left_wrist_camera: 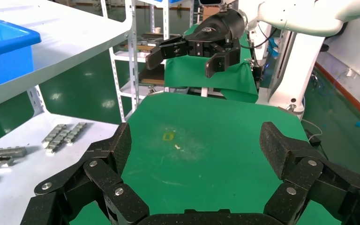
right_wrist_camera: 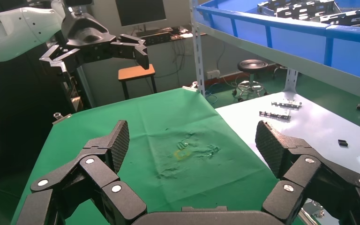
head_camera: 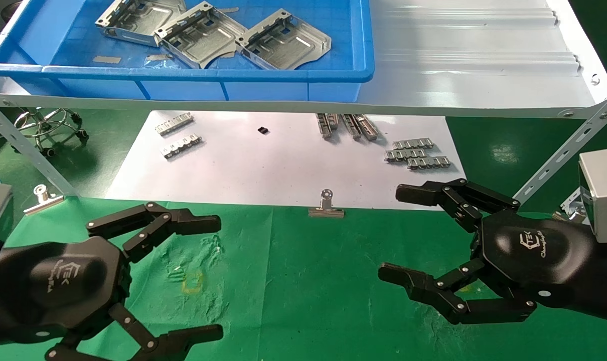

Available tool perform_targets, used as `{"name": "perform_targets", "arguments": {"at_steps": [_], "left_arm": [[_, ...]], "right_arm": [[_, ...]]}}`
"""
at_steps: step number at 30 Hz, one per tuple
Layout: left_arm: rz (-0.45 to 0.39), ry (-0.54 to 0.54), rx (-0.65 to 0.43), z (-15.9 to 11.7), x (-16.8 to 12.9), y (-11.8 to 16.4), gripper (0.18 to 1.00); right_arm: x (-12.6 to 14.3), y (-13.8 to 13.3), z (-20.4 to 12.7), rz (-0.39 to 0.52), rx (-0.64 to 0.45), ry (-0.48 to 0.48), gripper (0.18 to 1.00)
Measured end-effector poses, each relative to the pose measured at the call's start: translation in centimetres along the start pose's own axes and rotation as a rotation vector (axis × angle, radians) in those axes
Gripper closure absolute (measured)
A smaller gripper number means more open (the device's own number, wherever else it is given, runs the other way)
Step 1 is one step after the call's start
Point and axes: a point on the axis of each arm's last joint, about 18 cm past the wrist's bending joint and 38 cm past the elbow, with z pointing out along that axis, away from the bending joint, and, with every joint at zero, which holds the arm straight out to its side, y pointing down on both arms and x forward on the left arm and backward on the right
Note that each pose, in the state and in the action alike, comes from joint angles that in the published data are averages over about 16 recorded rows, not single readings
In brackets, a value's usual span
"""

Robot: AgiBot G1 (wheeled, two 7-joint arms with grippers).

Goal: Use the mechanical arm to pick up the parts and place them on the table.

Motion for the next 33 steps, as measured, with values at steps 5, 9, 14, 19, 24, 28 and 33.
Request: {"name": "perform_targets", "arguments": {"at_steps": [5,9,14,19,24,28,33], "left_arm": [[0.000,0.000,0.000,0.0,0.0,0.0,0.183],[0.000,0.000,0.000,0.0,0.0,0.0,0.183],[0.000,0.000,0.000,0.0,0.0,0.0,0.183],[0.002,-0.001,0.000,0.0,0.0,0.0,0.183],[0.005,-0.010,0.006,0.1,-0.3,0.0,0.183],[0.009,-0.031,0.016,0.4,-0.9,-0.1,0.183],[0.019,-0.069,0.035,0.9,-2.1,-0.3,0.183]], "right_arm": [[0.0,0.0,0.0,0.000,0.000,0.000,0.178],[0.0,0.0,0.0,0.000,0.000,0.000,0.178],[0.0,0.0,0.0,0.000,0.000,0.000,0.178],[0.0,0.0,0.0,0.000,0.000,0.000,0.179],[0.0,0.0,0.0,0.000,0.000,0.000,0.188],[0.0,0.0,0.0,0.000,0.000,0.000,0.201],[0.0,0.0,0.0,0.000,0.000,0.000,0.245]]}}
